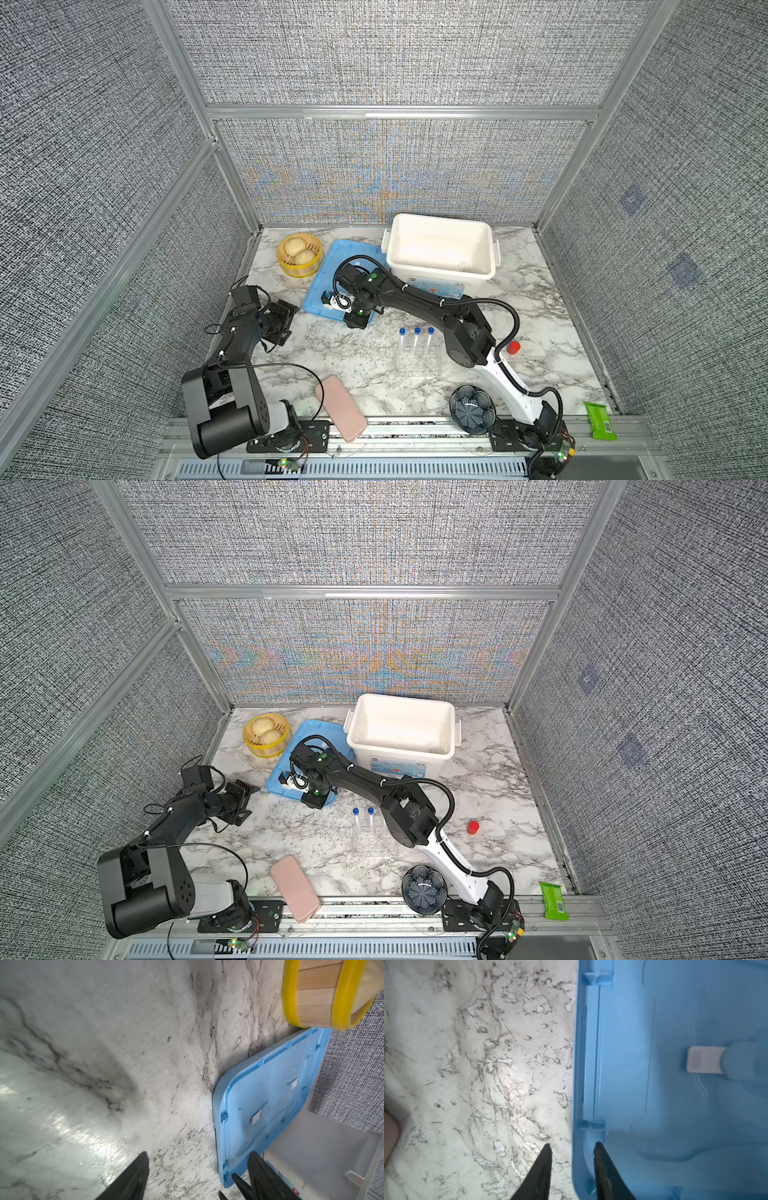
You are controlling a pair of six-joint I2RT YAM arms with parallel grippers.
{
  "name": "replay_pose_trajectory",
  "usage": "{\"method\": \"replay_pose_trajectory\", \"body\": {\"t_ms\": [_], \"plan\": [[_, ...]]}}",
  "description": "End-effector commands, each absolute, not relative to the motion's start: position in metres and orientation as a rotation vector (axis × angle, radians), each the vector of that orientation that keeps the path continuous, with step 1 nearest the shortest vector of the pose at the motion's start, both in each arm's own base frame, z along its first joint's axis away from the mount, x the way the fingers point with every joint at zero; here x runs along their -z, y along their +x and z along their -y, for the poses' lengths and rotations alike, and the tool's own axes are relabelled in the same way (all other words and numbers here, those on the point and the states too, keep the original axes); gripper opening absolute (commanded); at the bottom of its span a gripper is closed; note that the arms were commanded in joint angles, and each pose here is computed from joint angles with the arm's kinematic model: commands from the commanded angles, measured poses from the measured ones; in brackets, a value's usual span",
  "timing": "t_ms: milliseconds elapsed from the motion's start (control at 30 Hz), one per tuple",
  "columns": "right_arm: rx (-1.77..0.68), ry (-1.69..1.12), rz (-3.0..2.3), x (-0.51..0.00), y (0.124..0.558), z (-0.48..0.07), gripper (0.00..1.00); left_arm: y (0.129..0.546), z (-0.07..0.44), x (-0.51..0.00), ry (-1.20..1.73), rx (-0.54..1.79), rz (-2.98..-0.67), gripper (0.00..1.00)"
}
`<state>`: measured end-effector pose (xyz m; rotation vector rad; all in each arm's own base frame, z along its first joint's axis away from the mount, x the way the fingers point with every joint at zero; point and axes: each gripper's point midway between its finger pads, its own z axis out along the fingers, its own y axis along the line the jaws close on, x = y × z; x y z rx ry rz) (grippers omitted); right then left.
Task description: Organize the chemistry lab equipment
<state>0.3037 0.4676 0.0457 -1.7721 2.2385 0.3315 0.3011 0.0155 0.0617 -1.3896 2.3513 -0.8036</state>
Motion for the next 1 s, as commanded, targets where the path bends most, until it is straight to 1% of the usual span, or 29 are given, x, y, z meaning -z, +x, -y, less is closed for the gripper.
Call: {"method": "replay_pose_trajectory", "body": {"t_ms": [0,167,267,300,400,467,633,967], "plan": [[-0.244,-1.84,-2.28,-0.036,0.296,-0.451,0.31,0.303,-0.015,-0.062,-1.369,0.814,-2.355,0.76],[-0.215,-1.866,-2.281,-0.027,0.294,-0.45,0.25,0.304,-0.014,-0.061,-1.369,0.824,-2.356,0.76],[-0.181,-1.882,-2.275,-0.021,0.295,-0.449,0.2,0.304,-0.013,-0.062,-1.365,0.827,-2.357,0.77],[-0.167,-1.894,-2.269,-0.019,0.295,-0.448,0.17,0.304,-0.014,-0.062,-1.367,0.828,-2.356,0.76],[-0.14,-1.921,-2.238,-0.016,0.296,-0.45,0.05,0.304,-0.013,-0.062,-1.366,0.829,-2.353,0.77],[-0.142,-1.924,-2.214,-0.018,0.296,-0.454,0.0,0.305,-0.013,-0.062,-1.361,0.838,-2.349,0.77],[-0.196,-1.907,-2.152,-0.033,0.296,-0.467,0.0,0.308,-0.006,-0.064,-1.326,0.909,-2.335,0.78],[-0.381,-1.786,-2.112,-0.074,0.291,-0.486,0.0,0.314,0.001,-0.067,-1.288,0.987,-2.312,0.84]]}}
